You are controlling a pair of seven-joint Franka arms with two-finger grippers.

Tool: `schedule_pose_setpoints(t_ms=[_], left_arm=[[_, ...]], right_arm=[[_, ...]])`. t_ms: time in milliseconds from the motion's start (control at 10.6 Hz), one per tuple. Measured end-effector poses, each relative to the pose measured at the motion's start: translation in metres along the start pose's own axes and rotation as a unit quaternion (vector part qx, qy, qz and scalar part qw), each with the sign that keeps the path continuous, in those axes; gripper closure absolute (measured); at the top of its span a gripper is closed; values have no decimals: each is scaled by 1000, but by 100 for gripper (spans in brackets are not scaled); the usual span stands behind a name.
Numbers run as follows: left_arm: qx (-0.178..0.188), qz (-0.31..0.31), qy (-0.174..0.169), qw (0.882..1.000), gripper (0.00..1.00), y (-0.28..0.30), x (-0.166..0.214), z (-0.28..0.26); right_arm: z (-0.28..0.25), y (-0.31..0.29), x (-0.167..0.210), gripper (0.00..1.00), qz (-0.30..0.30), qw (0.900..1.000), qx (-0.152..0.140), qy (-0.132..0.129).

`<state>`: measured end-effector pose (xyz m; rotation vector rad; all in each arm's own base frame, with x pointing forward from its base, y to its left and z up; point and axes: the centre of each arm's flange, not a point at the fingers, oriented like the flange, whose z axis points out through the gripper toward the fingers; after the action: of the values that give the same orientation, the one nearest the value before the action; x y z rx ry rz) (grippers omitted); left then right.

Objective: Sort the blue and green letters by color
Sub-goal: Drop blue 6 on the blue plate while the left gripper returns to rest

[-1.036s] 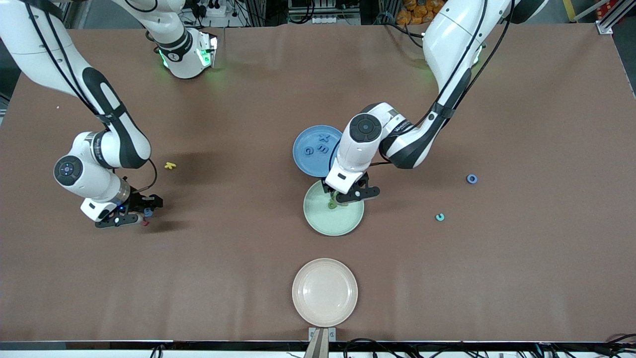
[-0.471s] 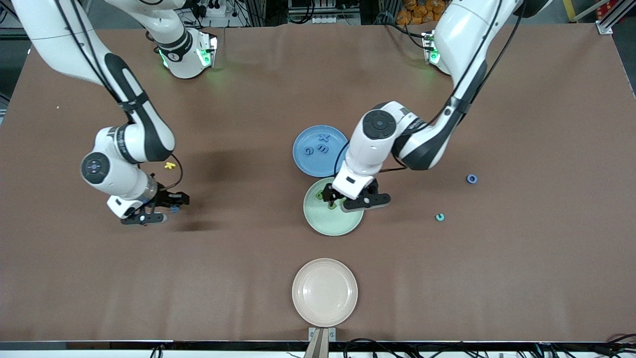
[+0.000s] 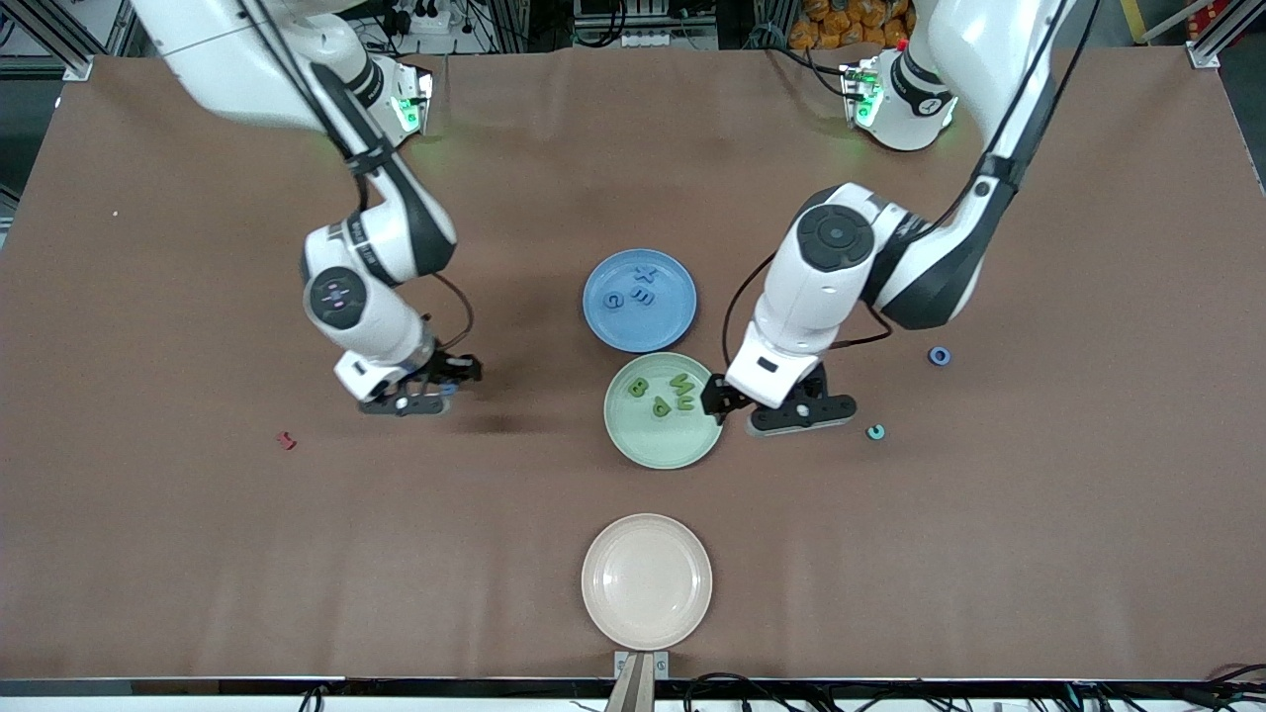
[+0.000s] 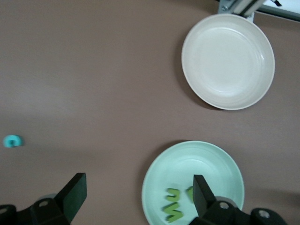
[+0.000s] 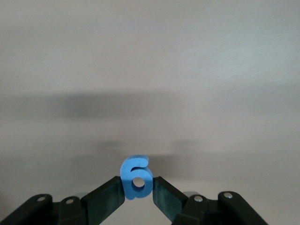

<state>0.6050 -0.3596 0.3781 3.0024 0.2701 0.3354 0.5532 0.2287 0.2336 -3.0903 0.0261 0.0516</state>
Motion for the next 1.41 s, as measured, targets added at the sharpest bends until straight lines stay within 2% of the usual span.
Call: schedule_pose_setpoints(t_ms=[188, 659, 942, 1224, 1319, 1413], left_arm=[[19, 14, 6, 1000, 0, -32, 24, -39], [48, 41, -7, 998, 0, -121, 67, -118], [39, 35, -22, 998, 0, -168, 77, -170], [48, 35, -17, 998, 0, -206, 83, -207], [54, 48, -23, 997, 0, -216, 81, -218], [55, 49, -31, 997, 0, -225, 78, -230]], right_arm=[[-1, -64, -32, 65, 4, 1000, 0, -2], [-9, -200, -126, 65, 11, 1000, 10, 4], [-15, -253, -162, 65, 19, 1000, 22, 9], [1, -271, -177, 65, 23, 1000, 19, 0], [3, -274, -175, 61, 58, 998, 22, -1], [2, -281, -175, 49, 86, 996, 27, -2]])
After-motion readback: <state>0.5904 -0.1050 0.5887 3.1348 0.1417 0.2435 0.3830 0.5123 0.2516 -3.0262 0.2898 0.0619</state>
